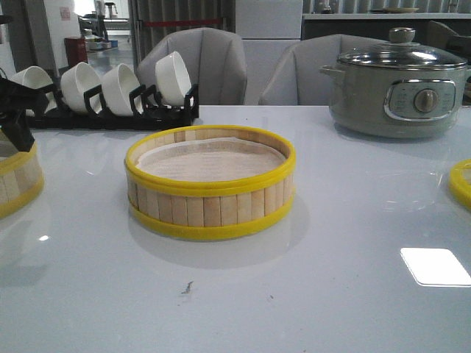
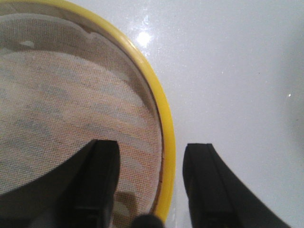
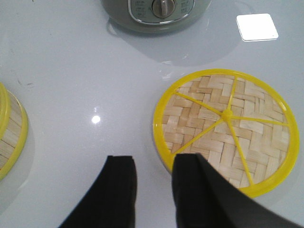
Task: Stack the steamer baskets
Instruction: 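Lower the left gripper onto the rim of the steamer basket beside it, then close the left gripper on the basket's yellow rim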
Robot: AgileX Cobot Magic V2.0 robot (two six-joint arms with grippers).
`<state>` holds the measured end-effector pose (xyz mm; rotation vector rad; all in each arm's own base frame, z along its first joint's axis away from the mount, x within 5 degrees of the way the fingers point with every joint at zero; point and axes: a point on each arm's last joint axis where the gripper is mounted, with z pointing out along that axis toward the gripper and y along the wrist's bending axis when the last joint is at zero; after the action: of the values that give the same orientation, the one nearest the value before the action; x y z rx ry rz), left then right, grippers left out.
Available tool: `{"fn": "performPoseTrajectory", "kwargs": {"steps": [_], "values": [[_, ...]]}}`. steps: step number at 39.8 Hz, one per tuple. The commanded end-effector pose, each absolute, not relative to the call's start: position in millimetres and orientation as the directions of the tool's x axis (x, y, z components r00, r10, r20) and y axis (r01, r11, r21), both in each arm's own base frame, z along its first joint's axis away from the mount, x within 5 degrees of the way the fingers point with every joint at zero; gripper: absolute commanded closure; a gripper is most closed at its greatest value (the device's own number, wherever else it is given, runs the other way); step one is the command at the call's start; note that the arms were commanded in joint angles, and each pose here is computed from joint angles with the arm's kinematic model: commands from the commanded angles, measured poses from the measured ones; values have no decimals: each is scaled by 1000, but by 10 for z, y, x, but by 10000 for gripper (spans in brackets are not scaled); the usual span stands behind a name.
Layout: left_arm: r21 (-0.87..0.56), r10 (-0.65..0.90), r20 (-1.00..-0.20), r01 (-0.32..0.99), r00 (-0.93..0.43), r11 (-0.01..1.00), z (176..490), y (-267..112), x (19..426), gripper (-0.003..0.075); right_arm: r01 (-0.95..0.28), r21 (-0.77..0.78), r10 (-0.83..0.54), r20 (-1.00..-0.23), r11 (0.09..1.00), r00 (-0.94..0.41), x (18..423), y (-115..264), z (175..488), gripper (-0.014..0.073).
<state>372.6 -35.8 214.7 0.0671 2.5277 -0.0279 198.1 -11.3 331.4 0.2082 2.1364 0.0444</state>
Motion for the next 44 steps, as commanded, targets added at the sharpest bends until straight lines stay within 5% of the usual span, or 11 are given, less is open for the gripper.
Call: {"fn": "performPoseTrajectory", "kwargs": {"steps": [1, 32, 36, 40, 44], "values": [[-31, 13, -684, 46, -730, 998, 2443, -372, 3777, 338, 117, 94, 136, -895, 989, -424, 2005, -131, 3518, 279], [-59, 19, -598, 68, -802, 996, 1992, -571, 3876, 344, 113, 96, 134, -909, 989, -396, 2017, -132, 3544, 279], [-59, 19, -600, 68, -800, 996, 2013, -572, 3888, 434, 112, 96, 133, -911, 989, -391, 2019, -132, 3548, 279], [-59, 19, -598, 68, -802, 996, 2078, -576, 3911, 654, 112, 96, 133, -911, 989, -391, 2019, -132, 3549, 279], [-60, 21, -608, 72, -793, 996, 2220, -595, 3948, 630, 112, 96, 133, -911, 989, -391, 2019, -132, 3549, 279]]}}
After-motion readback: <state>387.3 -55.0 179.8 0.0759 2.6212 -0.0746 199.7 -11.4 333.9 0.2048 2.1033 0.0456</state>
